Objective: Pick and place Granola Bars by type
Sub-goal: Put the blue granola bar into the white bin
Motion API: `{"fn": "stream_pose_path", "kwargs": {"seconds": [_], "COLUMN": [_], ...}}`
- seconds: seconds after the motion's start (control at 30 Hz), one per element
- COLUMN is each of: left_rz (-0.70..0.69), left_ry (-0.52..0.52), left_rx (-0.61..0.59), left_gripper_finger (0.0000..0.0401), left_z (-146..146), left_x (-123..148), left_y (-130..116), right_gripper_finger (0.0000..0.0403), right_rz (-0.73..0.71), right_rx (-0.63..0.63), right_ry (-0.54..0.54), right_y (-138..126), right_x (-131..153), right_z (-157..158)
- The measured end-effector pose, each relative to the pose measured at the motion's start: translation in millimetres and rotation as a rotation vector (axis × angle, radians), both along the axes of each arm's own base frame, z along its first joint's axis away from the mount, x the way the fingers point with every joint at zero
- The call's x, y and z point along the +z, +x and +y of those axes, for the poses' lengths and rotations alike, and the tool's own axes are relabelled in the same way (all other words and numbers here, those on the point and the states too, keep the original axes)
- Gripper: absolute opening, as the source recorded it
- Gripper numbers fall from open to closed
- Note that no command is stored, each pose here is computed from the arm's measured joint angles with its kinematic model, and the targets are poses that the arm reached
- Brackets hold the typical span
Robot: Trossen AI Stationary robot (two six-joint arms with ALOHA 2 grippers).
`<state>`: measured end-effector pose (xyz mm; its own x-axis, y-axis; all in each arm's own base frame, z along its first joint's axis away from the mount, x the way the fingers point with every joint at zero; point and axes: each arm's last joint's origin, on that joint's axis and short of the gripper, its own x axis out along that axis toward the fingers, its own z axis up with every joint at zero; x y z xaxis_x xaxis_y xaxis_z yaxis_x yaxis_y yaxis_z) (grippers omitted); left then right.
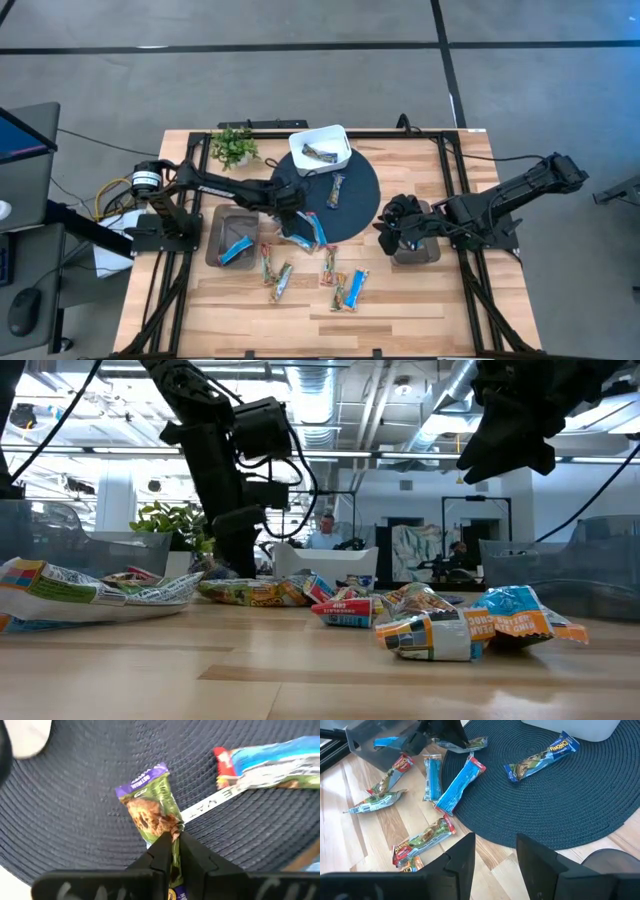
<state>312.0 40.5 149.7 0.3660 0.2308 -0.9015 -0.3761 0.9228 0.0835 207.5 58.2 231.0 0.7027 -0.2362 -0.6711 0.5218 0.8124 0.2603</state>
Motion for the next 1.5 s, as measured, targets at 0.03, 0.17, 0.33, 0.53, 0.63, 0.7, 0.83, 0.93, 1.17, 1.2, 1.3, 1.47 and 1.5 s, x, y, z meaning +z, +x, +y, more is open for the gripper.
{"fn": "stream_pose_path", "kwargs": {"seconds": [0.03,0.17,0.33,0.53,0.63,0.7,0.83,0.93,1.17,1.2,1.3,1.47,1.5], "left_rz": [-0.001,-0.012,-0.064,-0.153,-0.188,-0.206,-0.186,-0.187,-0.19,-0.19,-0.189,-0.216,-0.223], "left_ry": [0.003,0.026,0.077,0.287,0.404,0.436,0.428,0.422,0.384,0.383,0.387,0.414,0.424], "left_rx": [-0.009,-0.053,-0.12,-0.204,-0.188,-0.159,-0.093,-0.051,0.032,0.04,0.053,0.04,0.035], "left_gripper_finger": [0.0022,0.0021,0.0016,0.0016,0.0016,0.0016,0.0016,0.0016,0.0016,0.0016,0.0016,0.0021,0.0027], "left_z": [0,1,4,14,30,43,73,93,120,122,126,127,127], "left_x": [3,21,53,92,100,101,93,88,80,80,83,88,89], "left_y": [2,13,30,50,54,55,51,49,42,41,41,43,44], "right_gripper_finger": [0.0134,0.0134,0.0134,0.0134,0.0134,0.0134,0.0134,0.0134,0.0134,0.0134,0.0134,0.0134,0.0134], "right_rz": [0.0,0.001,0.001,0.002,0.003,0.003,-0.004,-0.012,-0.01,-0.012,-0.011,-0.011,-0.011], "right_rx": [0.0,0.0,0.0,0.002,0.004,0.004,-0.016,-0.033,-0.031,-0.032,-0.032,-0.034,-0.034], "right_ry": [-0.001,-0.001,-0.002,-0.007,-0.009,-0.01,-0.032,-0.051,-0.061,-0.06,-0.06,-0.06,-0.06], "right_y": [0,0,0,0,0,0,0,0,0,0,0,0,0], "right_x": [0,0,0,0,0,0,0,1,1,1,1,1,1], "right_z": [0,0,0,0,0,0,-1,-2,-2,-2,-2,-2,-2]}}
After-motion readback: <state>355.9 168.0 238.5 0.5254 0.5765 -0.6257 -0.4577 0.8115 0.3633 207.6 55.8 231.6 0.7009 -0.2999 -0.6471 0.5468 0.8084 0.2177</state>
